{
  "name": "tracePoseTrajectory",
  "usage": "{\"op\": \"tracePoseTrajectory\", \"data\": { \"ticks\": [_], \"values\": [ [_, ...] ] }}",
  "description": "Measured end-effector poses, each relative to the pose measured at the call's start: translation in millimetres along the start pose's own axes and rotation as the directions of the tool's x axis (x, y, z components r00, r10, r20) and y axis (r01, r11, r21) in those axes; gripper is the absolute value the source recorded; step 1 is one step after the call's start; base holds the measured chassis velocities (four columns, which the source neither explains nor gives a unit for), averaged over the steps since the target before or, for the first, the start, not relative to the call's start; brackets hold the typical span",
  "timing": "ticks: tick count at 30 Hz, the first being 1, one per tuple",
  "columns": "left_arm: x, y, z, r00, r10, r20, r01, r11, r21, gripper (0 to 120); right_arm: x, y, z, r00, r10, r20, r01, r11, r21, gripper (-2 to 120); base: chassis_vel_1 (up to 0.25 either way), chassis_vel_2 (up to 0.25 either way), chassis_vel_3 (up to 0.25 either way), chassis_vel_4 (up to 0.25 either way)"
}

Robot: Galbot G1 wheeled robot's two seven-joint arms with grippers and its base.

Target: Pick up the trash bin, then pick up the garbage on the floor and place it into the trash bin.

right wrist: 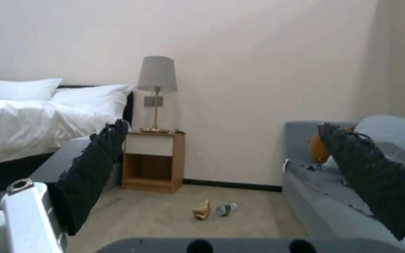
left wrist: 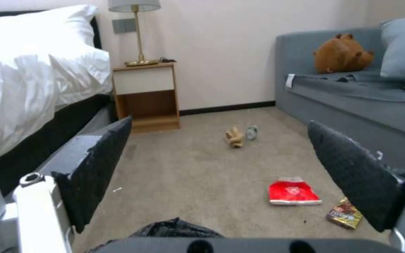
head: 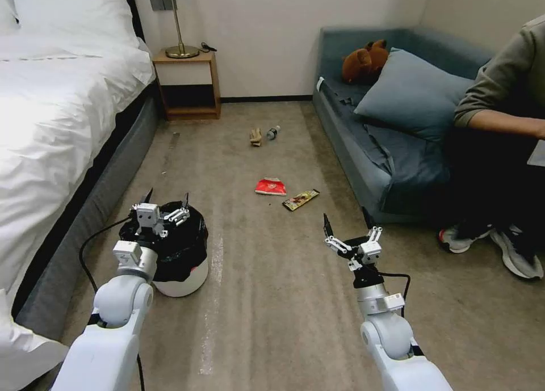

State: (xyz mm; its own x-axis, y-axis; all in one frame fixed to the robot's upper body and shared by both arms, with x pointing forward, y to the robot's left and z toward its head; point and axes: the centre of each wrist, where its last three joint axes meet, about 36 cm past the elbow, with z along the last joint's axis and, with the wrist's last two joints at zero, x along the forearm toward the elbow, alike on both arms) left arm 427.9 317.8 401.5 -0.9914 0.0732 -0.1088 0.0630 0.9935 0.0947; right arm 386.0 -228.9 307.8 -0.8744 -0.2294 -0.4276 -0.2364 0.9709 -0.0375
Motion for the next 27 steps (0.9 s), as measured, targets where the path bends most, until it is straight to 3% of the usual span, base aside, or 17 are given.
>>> {"op": "tracePoseTrajectory", "data": {
  "ticks": [27],
  "values": [
    [0.0,0.0,0.0,1.000,0.000,0.000,0.000,1.000,0.000,100,0.0,0.0,0.0,1.000,0.000,0.000,0.000,1.000,0.000,100,0.000,0.000,0.000,0.000]
  ]
}}
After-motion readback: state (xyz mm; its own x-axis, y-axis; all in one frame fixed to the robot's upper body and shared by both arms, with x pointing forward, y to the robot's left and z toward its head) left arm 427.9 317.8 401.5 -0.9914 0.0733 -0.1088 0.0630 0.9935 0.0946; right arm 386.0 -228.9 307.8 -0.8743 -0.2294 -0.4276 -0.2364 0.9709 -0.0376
